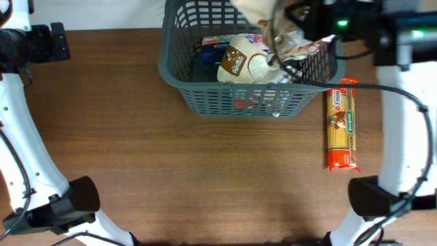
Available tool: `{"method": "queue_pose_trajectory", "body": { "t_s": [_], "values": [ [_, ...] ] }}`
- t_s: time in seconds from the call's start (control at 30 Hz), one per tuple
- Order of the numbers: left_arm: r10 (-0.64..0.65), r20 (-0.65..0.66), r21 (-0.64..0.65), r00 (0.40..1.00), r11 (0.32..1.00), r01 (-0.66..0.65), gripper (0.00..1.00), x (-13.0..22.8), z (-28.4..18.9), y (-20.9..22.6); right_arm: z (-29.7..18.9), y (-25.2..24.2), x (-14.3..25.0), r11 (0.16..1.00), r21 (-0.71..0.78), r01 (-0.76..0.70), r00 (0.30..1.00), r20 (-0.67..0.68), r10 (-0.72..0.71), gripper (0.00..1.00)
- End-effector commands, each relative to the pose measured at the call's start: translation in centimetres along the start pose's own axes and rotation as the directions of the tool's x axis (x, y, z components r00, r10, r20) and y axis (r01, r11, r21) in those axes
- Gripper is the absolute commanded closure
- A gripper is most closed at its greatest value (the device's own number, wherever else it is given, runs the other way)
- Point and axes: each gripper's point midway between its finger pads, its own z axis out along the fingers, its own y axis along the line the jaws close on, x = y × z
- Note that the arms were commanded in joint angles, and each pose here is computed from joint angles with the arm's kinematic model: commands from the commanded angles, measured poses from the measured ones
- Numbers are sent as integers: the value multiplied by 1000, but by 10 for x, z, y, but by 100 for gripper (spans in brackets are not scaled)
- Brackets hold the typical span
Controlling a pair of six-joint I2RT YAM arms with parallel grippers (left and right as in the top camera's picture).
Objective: Pack container
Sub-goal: 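Carry the clear snack bag over the basket and drop it in, then move the right gripper to the spaghetti pack and grasp it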
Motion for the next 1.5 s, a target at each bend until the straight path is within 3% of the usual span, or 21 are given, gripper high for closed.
{"method": "queue_pose_trajectory", "body": {
  "t_s": [0.0, 0.13, 0.3, 0.53, 0.57, 0.67, 0.7, 0.93, 1.1, 1.3, 1.47],
  "values": [
    [-17, -4, -7, 1000, 1000, 17, 1, 1, 2, 3, 29, -37, 12, 979, 194, 66, 996, -71, -53, 96],
    [-17, -4, -7, 1000, 1000, 17, 1, 1, 2, 3, 64, -65, 29, 964, 259, 61, 990, -136, -26, 95],
    [-17, -4, -7, 1000, 1000, 17, 1, 1, 2, 3, 102, -93, 50, 957, 286, 48, 982, -188, 7, 87],
    [-17, -4, -7, 1000, 1000, 17, 1, 1, 2, 3, 132, -123, 84, 941, 336, 37, 960, -273, 60, 87],
    [-17, -4, -7, 1000, 1000, 17, 1, 1, 2, 3, 134, -125, 87, 941, 338, 31, 958, -280, 69, 81],
    [-17, -4, -7, 1000, 1000, 17, 1, 1, 2, 3, 130, -121, 85, 940, 342, 6, 958, -271, 93, 43],
    [-17, -4, -7, 1000, 1000, 17, 1, 1, 2, 3, 126, -119, 82, 940, 342, 0, 960, -263, 96, 40],
    [-17, -4, -7, 1000, 1000, 17, 1, 1, 2, 3, 45, -81, 16, 936, 353, -20, 995, -81, 52, 21],
    [-17, -4, -7, 1000, 1000, 17, 1, 1, 2, 3, -41, -45, -21, 925, 381, -8, 998, 57, -15, 20],
    [-17, -4, -7, 1000, 1000, 17, 1, 1, 2, 3, -134, -38, -22, 850, 526, -37, 991, 131, -38, 20],
    [-17, -4, -7, 1000, 1000, 17, 1, 1, 2, 3, -195, -64, 4, 767, 625, -149, 985, 161, 60, 16]
  ]
}}
